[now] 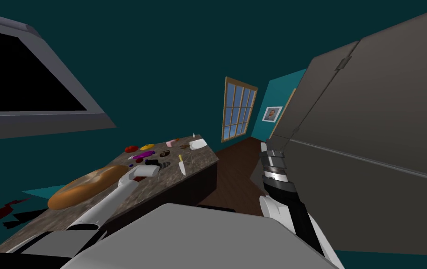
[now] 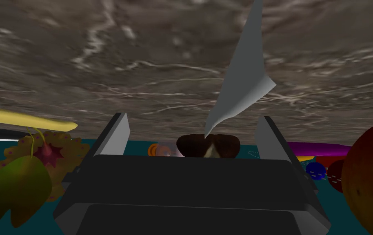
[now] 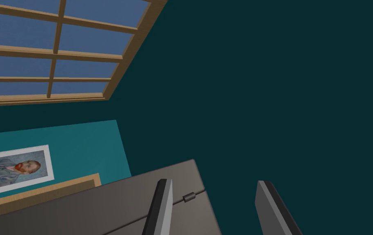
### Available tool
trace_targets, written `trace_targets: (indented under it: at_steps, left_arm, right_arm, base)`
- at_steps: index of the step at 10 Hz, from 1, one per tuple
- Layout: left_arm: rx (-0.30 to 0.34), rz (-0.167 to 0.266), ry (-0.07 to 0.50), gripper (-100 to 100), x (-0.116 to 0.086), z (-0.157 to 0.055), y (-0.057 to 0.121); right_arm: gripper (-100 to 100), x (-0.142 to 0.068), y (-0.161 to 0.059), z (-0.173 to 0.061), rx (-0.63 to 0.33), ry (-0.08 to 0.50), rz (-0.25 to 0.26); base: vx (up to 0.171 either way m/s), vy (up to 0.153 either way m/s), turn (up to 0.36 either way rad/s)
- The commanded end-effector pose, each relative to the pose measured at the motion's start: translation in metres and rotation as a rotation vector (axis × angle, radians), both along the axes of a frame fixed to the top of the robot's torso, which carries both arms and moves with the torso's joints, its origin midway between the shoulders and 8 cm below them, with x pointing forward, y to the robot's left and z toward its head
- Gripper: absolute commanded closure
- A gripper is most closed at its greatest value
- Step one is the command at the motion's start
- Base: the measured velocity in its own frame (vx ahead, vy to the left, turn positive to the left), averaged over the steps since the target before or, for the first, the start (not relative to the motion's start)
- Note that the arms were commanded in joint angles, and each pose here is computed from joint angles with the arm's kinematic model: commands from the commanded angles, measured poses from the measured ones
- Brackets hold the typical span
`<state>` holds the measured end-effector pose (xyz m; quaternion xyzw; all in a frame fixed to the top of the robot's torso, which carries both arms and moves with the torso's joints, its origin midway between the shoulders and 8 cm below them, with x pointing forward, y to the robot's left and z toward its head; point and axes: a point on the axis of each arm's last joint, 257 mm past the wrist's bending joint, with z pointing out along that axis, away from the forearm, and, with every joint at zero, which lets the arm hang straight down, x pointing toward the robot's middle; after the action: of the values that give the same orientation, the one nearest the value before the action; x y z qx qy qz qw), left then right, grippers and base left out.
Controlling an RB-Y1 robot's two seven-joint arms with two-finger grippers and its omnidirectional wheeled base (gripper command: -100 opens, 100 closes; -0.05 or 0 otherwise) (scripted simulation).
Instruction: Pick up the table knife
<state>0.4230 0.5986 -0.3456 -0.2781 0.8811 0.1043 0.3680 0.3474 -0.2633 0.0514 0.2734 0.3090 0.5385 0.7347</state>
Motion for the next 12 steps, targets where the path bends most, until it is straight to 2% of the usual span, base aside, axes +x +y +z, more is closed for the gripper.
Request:
trace_targets:
  at_steps: [1, 2, 3, 4, 8, 9, 10, 12]
  left_arm:
    - [0.000, 0.026, 0.000, -100, 0.000, -0.003, 0.006]
    - [-0.001, 0.041, 0.001, -100, 0.000, -0.005, 0.010]
    - [0.000, 0.031, 0.001, -100, 0.000, -0.004, 0.008]
    - [-0.001, 0.033, 0.000, 100, 0.001, -0.004, 0.008]
    - [0.005, 0.033, 0.006, 100, -0.001, -0.004, 0.010]
    - [0.005, 0.033, 0.005, 0, -0.001, -0.004, 0.010]
    - [0.000, 0.010, 0.000, 100, 0.000, -0.001, 0.003]
    - [0.000, -0.021, -0.001, 100, 0.000, 0.003, -0.005]
  right_arm:
    - [0, 0.000, 0.000, 0.000, 0.000, 0.000, 0.000]
    - [0, 0.000, 0.000, 0.000, 0.000, 0.000, 0.000]
    - [0, 0.000, 0.000, 0.000, 0.000, 0.000, 0.000]
    - [0, 0.000, 0.000, 0.000, 0.000, 0.000, 0.000]
    - [0, 0.000, 0.000, 0.000, 0.000, 0.000, 0.000]
    - [0, 0.000, 0.000, 0.000, 0.000, 0.000, 0.000]
    - [0, 0.000, 0.000, 0.000, 0.000, 0.000, 0.000]
    - [0, 0.000, 0.000, 0.000, 0.000, 0.000, 0.000]
  base:
    - [-0.081, 0.027, -0.169]
    - [-0.081, 0.035, -0.160]
    - [-0.036, 0.018, -0.032]
    - [-0.007, 0.003, 0.006]
    - [-0.001, 0.001, 0.005]
    - [0.000, 0.000, 0.000]
    - [0.059, -0.031, 0.190]
    - [0.093, -0.043, 0.233]
